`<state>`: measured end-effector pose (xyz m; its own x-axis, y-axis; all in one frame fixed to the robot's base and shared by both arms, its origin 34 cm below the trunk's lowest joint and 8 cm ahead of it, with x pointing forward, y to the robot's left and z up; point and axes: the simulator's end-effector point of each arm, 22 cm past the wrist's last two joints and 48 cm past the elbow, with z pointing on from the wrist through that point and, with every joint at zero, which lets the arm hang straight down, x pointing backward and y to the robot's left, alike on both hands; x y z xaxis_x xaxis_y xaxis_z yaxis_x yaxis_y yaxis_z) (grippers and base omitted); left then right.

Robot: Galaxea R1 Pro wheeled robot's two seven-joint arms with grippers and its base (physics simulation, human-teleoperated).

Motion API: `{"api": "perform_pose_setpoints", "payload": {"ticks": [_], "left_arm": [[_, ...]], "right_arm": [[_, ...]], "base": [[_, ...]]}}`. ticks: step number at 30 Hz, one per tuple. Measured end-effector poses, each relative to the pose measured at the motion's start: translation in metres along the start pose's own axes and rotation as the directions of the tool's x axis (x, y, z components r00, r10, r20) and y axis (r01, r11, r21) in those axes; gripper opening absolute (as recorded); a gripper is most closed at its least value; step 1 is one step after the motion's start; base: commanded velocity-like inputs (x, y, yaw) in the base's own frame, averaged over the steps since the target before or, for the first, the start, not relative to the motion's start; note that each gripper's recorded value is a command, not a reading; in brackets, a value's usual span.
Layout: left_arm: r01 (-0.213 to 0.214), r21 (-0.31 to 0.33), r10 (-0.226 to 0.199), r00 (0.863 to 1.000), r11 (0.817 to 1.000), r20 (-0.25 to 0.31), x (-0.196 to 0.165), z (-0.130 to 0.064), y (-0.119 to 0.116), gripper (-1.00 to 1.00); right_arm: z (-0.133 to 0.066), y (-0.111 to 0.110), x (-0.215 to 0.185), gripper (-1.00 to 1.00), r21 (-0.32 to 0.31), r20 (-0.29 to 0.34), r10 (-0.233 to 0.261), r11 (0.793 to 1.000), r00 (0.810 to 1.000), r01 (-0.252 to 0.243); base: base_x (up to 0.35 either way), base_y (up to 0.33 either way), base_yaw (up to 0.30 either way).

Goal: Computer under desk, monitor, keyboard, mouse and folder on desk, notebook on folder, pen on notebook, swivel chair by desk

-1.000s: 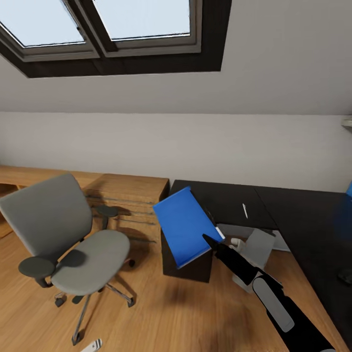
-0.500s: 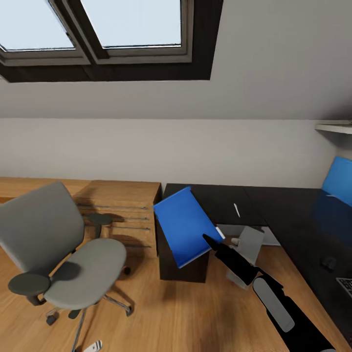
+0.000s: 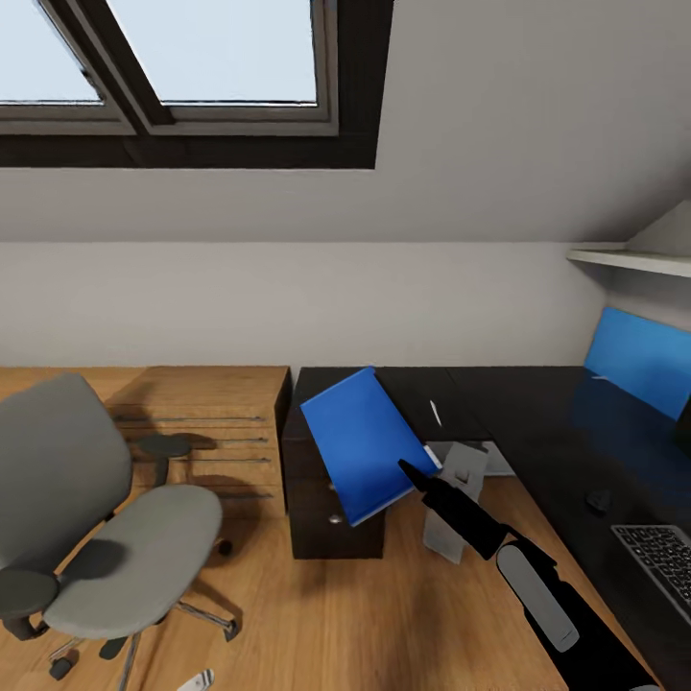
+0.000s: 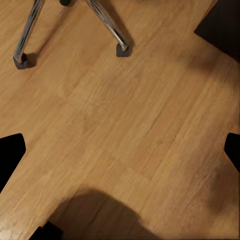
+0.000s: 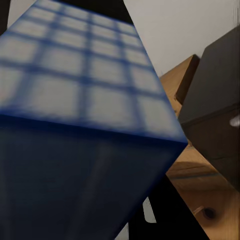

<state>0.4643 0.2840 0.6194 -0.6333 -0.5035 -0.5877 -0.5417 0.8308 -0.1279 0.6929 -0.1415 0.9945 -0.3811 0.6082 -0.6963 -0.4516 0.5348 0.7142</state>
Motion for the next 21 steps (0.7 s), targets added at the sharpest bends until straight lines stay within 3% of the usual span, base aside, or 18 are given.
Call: {"api": "perform_pose_setpoints", "payload": {"ticks": [13,21], "left_arm": [[0.003,0.009,-0.003,1.000,1.000,0.014,-0.0056,-0.0020,-0.0035,1.00],[-0.003,0.001,0.003,1.000,1.000,0.007,-0.0016,-0.0017,0.0005,1.00]], "right_arm": [[-0.0004,0.0080,-0.0048,-1.00,-0.011,0.007,-0.010,1.000,1.000,0.011],[-0.0005,0.0095,-0.0055,-1.00,-0.013,0.009,-0.011,1.000,1.000,0.011]], "base": [[0.010,-0.001,-0.192],[0.249,-0.100,-0.029]]}}
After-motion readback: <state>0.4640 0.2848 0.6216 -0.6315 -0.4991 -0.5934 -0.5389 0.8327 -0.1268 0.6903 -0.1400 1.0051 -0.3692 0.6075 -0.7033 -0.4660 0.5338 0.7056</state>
